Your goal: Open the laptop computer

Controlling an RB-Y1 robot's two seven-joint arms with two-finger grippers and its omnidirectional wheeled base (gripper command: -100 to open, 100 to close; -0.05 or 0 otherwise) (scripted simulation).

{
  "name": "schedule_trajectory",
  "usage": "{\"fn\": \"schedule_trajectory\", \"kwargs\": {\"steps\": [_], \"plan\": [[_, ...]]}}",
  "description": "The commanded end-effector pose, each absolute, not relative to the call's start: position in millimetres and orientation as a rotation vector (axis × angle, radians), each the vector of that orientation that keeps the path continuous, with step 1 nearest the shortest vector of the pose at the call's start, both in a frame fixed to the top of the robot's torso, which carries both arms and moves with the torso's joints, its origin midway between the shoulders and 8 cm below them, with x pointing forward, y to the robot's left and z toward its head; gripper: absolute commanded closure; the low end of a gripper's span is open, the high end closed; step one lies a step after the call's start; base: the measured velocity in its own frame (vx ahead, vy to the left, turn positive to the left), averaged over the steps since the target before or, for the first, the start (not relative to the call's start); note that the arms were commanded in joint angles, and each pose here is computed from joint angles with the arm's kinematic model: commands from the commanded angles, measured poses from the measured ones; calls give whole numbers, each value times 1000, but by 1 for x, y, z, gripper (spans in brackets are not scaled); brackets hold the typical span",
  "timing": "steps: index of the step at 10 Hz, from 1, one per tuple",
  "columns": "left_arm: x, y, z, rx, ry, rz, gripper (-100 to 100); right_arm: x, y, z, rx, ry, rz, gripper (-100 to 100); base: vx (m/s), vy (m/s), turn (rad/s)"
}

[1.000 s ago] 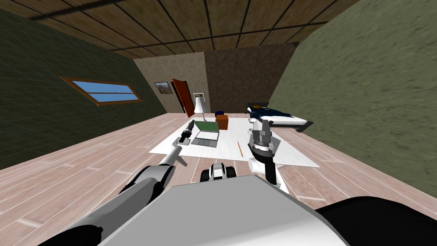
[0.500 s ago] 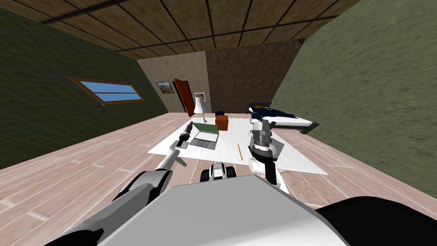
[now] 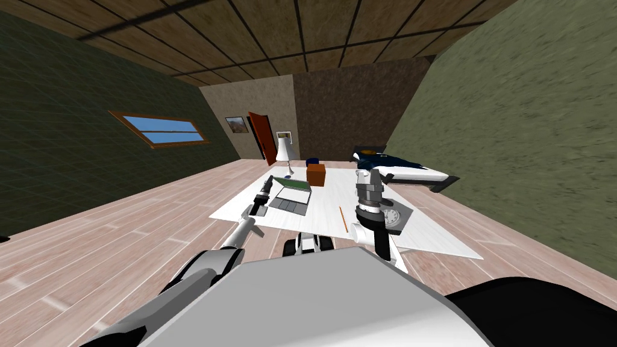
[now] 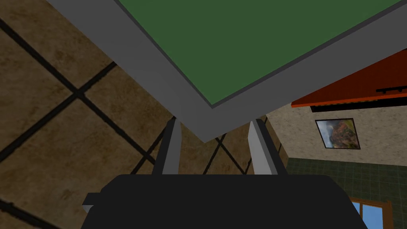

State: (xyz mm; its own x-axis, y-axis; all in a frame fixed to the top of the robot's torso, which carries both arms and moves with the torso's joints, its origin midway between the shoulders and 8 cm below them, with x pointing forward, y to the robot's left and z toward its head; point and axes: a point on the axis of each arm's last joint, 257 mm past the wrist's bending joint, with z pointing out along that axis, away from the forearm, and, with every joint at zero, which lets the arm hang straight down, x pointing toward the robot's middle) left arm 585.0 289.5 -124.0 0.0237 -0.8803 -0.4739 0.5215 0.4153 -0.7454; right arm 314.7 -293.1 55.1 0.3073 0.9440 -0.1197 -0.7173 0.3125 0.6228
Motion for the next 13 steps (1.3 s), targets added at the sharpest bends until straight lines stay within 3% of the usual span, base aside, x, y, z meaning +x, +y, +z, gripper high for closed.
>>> {"fn": "schedule_trajectory", "kwargs": {"steps": [1,8,13], "plan": [[562,279,-140,-404,1050,-1157,100,315,-293,55,510,522,1163,0,64,16,24],[488,263,-164,-368,923,-1192,100,315,-293,55,510,522,1163,0,64,21,20],[457,260,-163,-333,853,-1207,100,315,-293,55,510,522,1163,0,3,10,-6]]}}
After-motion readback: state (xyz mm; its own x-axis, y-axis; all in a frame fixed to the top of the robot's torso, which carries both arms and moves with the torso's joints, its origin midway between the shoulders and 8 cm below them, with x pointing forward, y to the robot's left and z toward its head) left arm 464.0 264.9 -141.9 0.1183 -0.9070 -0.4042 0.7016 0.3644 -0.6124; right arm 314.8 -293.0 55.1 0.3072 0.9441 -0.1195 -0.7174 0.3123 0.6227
